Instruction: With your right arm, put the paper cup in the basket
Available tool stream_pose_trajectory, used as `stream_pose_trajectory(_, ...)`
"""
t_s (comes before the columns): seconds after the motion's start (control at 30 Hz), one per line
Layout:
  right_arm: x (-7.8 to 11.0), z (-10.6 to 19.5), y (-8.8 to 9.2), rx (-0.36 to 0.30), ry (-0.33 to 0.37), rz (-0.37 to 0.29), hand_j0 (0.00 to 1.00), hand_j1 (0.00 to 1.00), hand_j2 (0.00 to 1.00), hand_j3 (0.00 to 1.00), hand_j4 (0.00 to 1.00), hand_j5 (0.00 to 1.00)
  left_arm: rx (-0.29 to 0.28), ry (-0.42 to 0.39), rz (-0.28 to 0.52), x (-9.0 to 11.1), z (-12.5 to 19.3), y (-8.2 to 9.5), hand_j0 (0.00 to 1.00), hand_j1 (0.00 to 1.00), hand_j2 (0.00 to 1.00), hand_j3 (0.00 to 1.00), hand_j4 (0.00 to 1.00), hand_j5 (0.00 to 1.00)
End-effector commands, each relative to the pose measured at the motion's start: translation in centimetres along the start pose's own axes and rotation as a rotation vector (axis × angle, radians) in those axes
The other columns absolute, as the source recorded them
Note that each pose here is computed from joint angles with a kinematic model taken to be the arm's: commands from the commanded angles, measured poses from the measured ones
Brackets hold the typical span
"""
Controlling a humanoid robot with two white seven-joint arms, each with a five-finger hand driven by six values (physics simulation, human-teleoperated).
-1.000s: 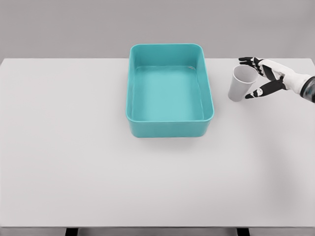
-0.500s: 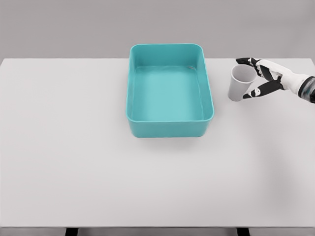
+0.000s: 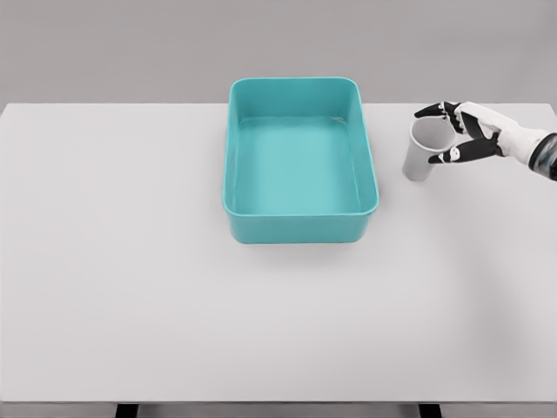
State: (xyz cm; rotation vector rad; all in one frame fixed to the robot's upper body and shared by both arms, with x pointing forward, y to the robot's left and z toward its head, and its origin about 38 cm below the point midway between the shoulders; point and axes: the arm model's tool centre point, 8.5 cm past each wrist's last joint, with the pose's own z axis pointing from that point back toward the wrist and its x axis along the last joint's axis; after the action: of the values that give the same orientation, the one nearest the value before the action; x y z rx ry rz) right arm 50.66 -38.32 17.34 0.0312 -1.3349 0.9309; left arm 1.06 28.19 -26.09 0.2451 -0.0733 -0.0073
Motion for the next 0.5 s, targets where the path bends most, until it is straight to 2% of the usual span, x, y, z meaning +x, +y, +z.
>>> stream_pose_trajectory(0.0, 0.1, 0.1, -0.1, -0.004, -0.009, -0.001, 0.72, 0.72, 0.72, 0.72, 0.72, 0.72, 0.0, 0.0, 0.0, 0.0, 0.0, 0.0, 1.0, 1.0, 1.0, 1.0, 1.0, 1.0)
stream_pose_trajectory(0.2, 1.1, 0.0, -0.1, 0.0, -0.05, 0.024, 0.72, 0.72, 0.72, 0.72, 0.72, 0.72, 0.0, 0.0, 0.0, 0.0, 0.0, 0.0, 1.0, 1.0, 1.0, 1.0, 1.0, 1.0)
stream_pose_trajectory(0.47, 4.4, 0.1, -0.4, 0.0, -0.138, 0.074, 0.72, 0.72, 0.72, 0.72, 0.72, 0.72, 0.0, 0.0, 0.0, 0.0, 0.0, 0.0, 1.0, 1.0, 1.0, 1.0, 1.0, 1.0)
